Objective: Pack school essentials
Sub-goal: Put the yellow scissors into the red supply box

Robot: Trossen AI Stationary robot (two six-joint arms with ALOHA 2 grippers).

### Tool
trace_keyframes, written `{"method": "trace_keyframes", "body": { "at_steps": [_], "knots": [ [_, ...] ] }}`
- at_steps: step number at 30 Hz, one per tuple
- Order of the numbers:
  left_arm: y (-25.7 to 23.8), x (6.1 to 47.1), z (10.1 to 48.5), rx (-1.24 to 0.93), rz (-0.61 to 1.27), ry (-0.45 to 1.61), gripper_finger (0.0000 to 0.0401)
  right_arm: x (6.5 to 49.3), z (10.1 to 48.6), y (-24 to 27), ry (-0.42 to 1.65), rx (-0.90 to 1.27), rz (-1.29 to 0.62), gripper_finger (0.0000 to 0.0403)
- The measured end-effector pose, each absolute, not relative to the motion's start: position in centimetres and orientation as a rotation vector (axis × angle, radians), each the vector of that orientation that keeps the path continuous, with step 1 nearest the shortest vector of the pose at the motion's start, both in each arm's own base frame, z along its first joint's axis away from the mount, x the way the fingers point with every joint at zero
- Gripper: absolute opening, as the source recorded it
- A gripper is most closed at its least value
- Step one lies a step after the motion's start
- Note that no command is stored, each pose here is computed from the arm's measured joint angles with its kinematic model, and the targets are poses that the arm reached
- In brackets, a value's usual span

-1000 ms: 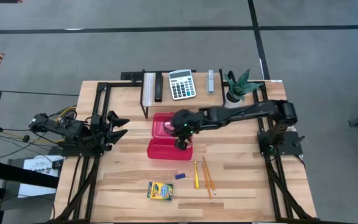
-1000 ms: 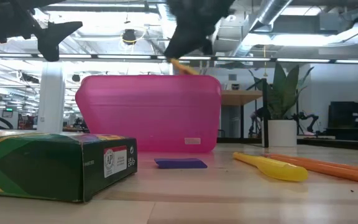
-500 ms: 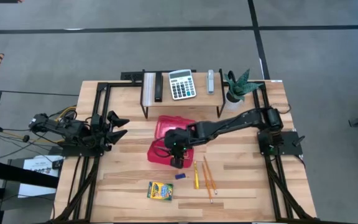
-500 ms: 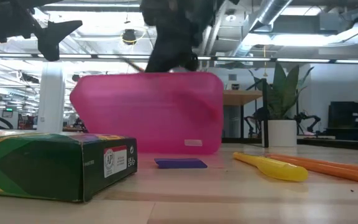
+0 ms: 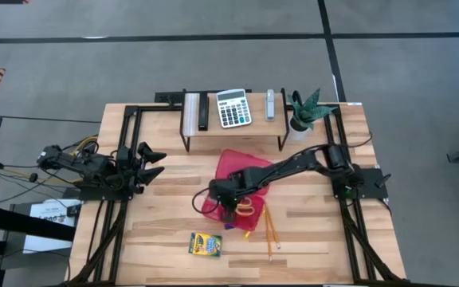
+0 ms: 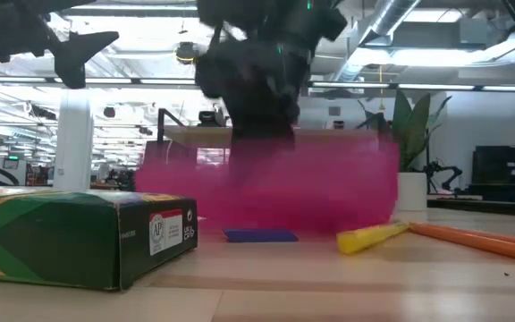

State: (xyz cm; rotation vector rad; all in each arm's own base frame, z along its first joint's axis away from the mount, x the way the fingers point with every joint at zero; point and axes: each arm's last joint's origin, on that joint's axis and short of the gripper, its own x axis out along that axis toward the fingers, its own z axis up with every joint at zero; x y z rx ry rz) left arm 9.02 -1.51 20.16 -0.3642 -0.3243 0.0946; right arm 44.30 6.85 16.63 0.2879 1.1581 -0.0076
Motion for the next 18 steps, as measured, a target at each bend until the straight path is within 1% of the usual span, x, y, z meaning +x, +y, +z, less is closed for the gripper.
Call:
{"method": "trace_keyframes", "body": {
  "at_steps": [7, 14, 18],
  "knots": [
    [-1.5, 9.0, 20.2, -0.365, 0.093, -0.326, 0.0263, 44.1, 16.0, 6.9, 1.199, 0.272, -0.026, 0.0035],
    [-1.5, 9.0, 20.2, -0.366, 0.094, -0.326, 0.0263, 42.5, 15.5, 6.4, 1.356, 0.206, -0.123, 0.0038],
    [-1.5, 9.0, 20.2, -0.359, 0.094, -0.324, 0.0263, 42.2, 15.4, 6.4, 1.38, 0.199, -0.13, 0.0031]
  ]
}}
